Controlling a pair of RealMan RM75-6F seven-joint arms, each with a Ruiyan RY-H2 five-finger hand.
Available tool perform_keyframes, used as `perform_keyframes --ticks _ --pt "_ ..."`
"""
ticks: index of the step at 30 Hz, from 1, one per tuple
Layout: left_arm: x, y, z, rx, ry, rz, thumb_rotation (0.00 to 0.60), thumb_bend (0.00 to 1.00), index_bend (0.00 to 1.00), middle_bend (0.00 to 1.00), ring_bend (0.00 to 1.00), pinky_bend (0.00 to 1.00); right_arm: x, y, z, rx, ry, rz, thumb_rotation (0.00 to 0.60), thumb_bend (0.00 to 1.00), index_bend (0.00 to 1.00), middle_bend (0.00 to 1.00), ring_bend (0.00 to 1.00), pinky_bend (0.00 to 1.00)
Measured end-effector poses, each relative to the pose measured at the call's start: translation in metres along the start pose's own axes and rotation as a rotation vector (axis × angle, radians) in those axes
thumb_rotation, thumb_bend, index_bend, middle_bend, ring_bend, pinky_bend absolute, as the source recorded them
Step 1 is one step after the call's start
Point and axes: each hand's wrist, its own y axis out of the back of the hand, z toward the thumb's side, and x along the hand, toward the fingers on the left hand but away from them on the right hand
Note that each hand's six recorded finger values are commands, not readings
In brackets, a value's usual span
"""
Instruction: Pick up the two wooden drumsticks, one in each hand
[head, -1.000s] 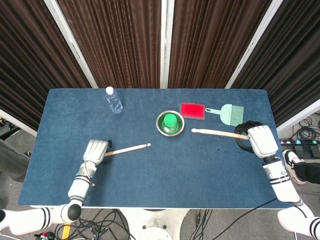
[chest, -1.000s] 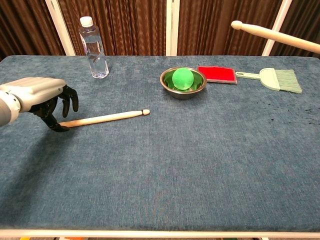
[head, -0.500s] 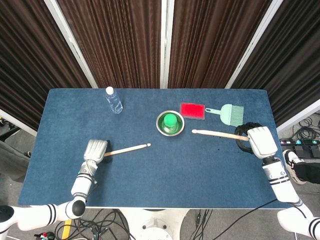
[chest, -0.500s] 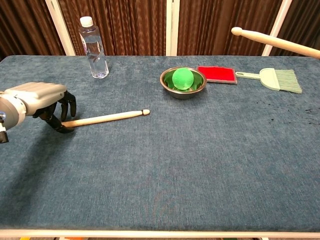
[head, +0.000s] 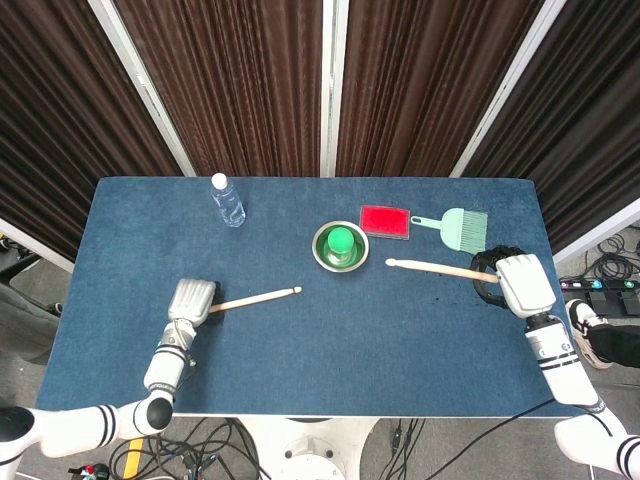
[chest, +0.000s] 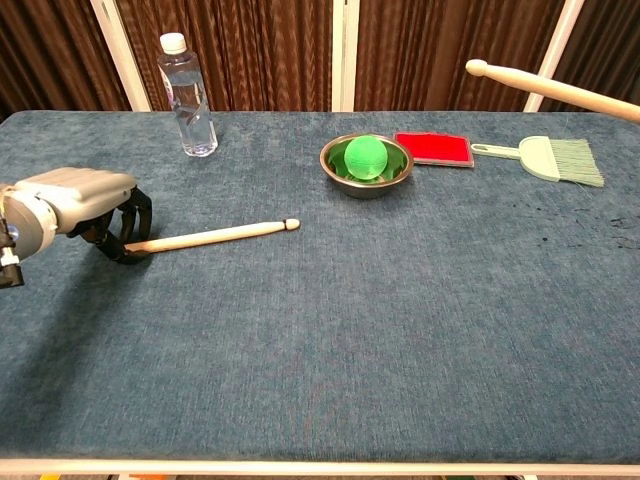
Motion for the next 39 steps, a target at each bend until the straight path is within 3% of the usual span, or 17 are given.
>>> perform_keyframes --ticks 10,17,20,23,33,39 --pt "0.001 -0.001 0.001 0.012 -0.003 -0.003 0.486 0.32 0.48 0.56 0.63 0.72 0.001 -0.001 -0.001 0.000 -0.004 0.003 0.600 0.53 0.68 0.64 0.38 0.46" --pt "0.003 -0.001 0.002 0.011 -0.016 0.001 0.490 0.39 0.55 0.59 0.66 0.72 0.002 -0.003 -0.001 -0.001 -0.007 0.007 0.600 0.53 0.68 0.64 0.38 0.46" --pt "0.003 0.001 0.002 0.002 -0.027 0.012 0.516 0.43 0.59 0.62 0.67 0.72 0.004 -0.003 -0.002 -0.002 -0.009 0.008 0.600 0.53 0.68 0.64 0.38 0.46" --pt "0.003 0.005 0.001 -0.021 -0.042 0.029 0.580 0.45 0.61 0.65 0.67 0.72 0.008 -0.003 -0.004 -0.006 -0.016 0.009 0.600 0.53 0.68 0.64 0.38 0.46" --pt "-0.006 0.020 -0.015 -0.216 -0.146 0.079 0.600 0.49 0.67 0.70 0.67 0.75 0.032 -0.014 -0.011 -0.074 -0.057 0.039 0.600 0.53 0.68 0.64 0.39 0.46" --pt "-0.021 0.033 -0.025 -0.350 -0.250 0.140 0.600 0.51 0.69 0.71 0.67 0.76 0.040 -0.025 0.004 -0.167 -0.036 0.064 0.600 0.53 0.68 0.64 0.39 0.46"
